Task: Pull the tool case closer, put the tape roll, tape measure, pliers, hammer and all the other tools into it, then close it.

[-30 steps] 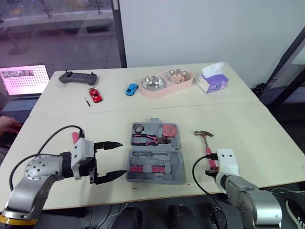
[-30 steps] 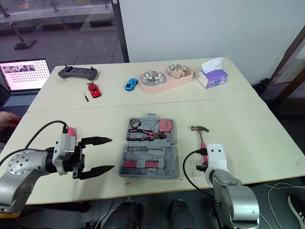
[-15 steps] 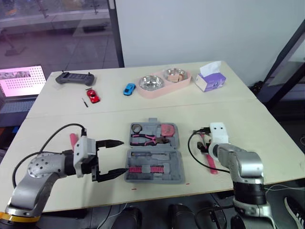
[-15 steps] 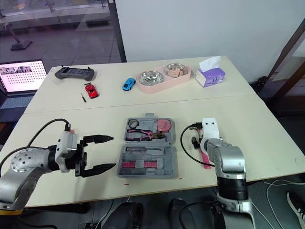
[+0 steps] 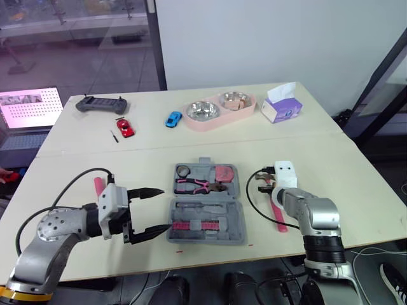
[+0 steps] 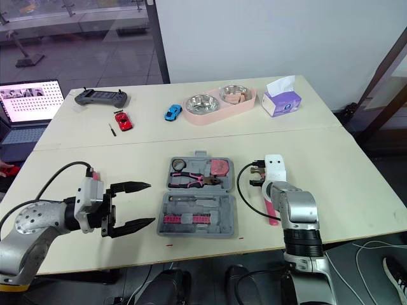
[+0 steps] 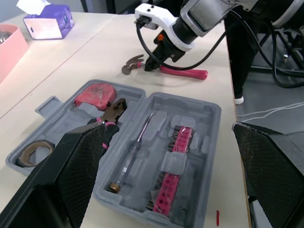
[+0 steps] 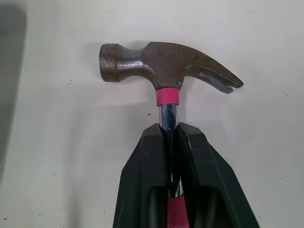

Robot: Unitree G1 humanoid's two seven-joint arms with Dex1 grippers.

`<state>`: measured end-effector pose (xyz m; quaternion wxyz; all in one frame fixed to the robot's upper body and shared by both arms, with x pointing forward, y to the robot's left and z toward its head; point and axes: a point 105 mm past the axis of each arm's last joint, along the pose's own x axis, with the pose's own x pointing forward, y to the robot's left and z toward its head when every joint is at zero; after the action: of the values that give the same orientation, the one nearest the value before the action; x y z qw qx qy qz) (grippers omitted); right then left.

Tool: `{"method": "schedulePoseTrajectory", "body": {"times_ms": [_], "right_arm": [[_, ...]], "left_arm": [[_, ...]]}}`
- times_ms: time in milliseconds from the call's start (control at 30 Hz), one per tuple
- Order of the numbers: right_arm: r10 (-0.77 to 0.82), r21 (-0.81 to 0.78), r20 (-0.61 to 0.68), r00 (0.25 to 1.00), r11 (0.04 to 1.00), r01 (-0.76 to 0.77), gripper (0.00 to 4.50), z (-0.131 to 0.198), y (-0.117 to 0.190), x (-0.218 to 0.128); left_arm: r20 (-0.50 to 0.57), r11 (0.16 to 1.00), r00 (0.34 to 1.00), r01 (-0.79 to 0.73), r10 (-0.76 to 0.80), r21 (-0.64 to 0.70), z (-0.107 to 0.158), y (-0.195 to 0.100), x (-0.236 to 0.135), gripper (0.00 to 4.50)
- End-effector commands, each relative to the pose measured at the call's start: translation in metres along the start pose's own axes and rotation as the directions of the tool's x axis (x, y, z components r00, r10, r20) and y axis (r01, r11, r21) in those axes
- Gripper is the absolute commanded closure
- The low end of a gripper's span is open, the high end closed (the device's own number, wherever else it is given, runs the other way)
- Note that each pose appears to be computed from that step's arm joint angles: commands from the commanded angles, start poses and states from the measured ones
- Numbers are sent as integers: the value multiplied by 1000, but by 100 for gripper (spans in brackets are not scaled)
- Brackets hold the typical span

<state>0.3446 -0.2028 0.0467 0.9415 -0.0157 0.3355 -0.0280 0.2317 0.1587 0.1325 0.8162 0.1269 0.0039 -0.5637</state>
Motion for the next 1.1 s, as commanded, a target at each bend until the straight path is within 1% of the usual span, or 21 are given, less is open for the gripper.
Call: {"method": "schedulePoseTrajectory", "body": {"times_ms": [33,267,500,667,833,1100], "right_arm": [[-1,23,-52,999,1000,2,442,-16,4,-5],[43,33,-89,995,999,-40,442,-46,34,-33],[68,-50,-125,990,996,-75,442,-69,38,-42],[65,-95,-85,994,993,-73,442,-61,33,-37],[49,-68,-50,998,996,-53,442,-49,26,-28],[49,-53,-70,996,997,-52,442,-55,22,-24]], "left_arm": [[11,998,1000,-4,4,55,11,2,-2,0],[7,999,1000,-1,0,55,10,2,-5,0],[2,999,1000,6,-6,52,10,2,-6,0],[1,998,1000,15,-15,57,10,4,-5,0],[0,998,1000,16,-16,59,11,5,-5,0],[-3,998,1000,15,-15,62,11,5,-6,0]]}}
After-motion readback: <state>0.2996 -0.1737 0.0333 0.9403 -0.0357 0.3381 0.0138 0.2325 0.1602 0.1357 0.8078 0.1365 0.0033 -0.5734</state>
